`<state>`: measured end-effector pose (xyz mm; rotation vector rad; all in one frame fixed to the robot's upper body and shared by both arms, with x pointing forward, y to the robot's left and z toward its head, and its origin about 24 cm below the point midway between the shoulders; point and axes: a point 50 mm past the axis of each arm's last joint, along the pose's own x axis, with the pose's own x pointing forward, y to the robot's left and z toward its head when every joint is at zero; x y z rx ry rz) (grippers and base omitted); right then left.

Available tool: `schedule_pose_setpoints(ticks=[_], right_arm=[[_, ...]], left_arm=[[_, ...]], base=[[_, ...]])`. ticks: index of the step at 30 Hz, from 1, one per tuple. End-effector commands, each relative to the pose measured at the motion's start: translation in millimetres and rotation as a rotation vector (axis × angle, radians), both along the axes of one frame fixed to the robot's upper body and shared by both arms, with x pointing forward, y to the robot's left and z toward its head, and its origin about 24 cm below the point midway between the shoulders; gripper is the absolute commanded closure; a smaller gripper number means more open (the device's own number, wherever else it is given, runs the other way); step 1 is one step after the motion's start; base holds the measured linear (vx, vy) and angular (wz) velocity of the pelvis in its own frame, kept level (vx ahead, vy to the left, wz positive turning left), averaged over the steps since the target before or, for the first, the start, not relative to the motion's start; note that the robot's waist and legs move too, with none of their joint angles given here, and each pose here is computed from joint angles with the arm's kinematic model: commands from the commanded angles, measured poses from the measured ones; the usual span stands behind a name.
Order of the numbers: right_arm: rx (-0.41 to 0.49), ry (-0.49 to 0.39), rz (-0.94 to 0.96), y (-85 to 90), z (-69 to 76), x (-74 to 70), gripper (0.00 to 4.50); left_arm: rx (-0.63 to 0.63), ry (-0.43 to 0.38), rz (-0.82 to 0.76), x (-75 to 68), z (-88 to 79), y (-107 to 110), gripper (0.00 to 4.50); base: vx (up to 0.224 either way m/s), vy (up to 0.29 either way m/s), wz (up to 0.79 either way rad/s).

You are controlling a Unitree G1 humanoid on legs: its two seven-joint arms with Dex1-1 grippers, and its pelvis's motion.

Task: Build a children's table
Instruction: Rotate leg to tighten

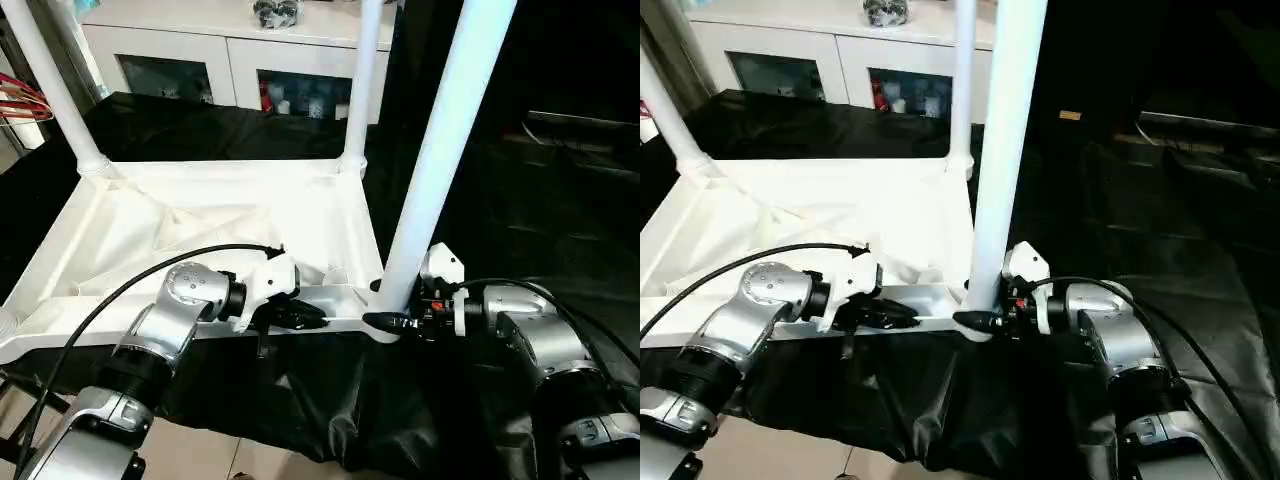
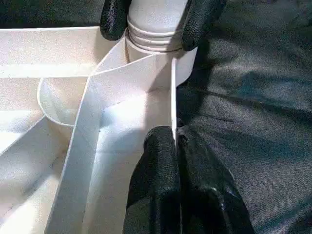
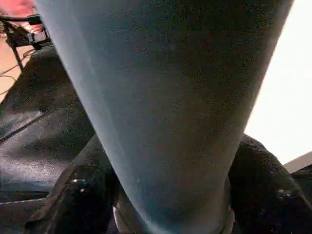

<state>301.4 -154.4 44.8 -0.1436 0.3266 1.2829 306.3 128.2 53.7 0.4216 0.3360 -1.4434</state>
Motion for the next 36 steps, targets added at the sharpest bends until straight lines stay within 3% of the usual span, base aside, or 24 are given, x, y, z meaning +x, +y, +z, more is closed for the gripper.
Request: schedule_pose_setpoints(ticks=[1,7,9,16,17,19,22,23,25,28,30,33,36], right_arm=[[0.017,0.011,0.099,14.6,0.2,-6.4,1.81],[0.052,0.005,0.018,21.5,-2.2,-4.8,1.85],[0.061,-0.018,-0.208,29.6,-8.8,7.9,1.85],[0.03,-0.051,-0.483,48.1,-19.5,22.3,1.9],[0.01,-0.071,-0.635,59.7,-20.3,31.5,1.9],[0.009,-0.077,-0.692,66.1,-19.3,35.3,1.9],[0.029,-0.083,-0.695,74.6,-16.1,37.4,1.9],[0.036,-0.086,-0.687,76.6,-15.0,37.7,1.56],[0.087,-0.074,-0.649,80.2,-10.5,37.8,1.56],[0.111,-0.064,-0.629,79.8,-8.5,37.7,1.14],[0.103,-0.08,-0.598,74.4,-6.6,37.8,1.1],[0.086,-0.094,-0.563,68.7,-5.6,37.5,0.66],[0.06,-0.108,-0.464,57.7,-3.7,34.7,0.66]], left_arm=[[-0.02,-0.035,-0.022,0.8,6.3,-10.6,4.5],[-0.032,-0.069,0.048,5.6,4.4,-16.6,4.5],[-0.044,-0.088,0.138,11.9,2.6,-24.7,4.5],[-0.059,-0.112,0.236,18.1,0.7,-45.1,4.5],[-0.064,-0.133,0.283,21.2,0.5,-59.3,4.5],[-0.068,-0.144,0.304,22.5,0.9,-66.8,4.5],[-0.07,-0.158,0.318,22.9,1.1,-74.2,4.5],[-0.071,-0.159,0.317,22.6,1.1,-75.6,4.5],[-0.08,-0.155,0.311,21.4,1.0,-76.8,4.5],[-0.081,-0.154,0.303,20.6,0.8,-75.4,4.5],[-0.085,-0.151,0.279,19.3,0.8,-69.9,4.5],[-0.089,-0.15,0.252,17.8,1.2,-65.4,4.5],[-0.08,-0.138,0.219,15.8,1.5,-55.1,4.5]], base=[[0.0,0.0,0.0],[0.0,0.0,0.0],[0.0,0.0,0.0],[0.0,0.0,0.0],[0.0,0.0,0.0],[0.0,0.0,0.0],[0.0,0.0,0.0],[0.0,0.0,0.0],[0.0,0.0,0.0],[0.0,0.0,0.0],[0.0,0.0,0.0],[0.0,0.0,0.0],[0.0,0.0,0.0]])
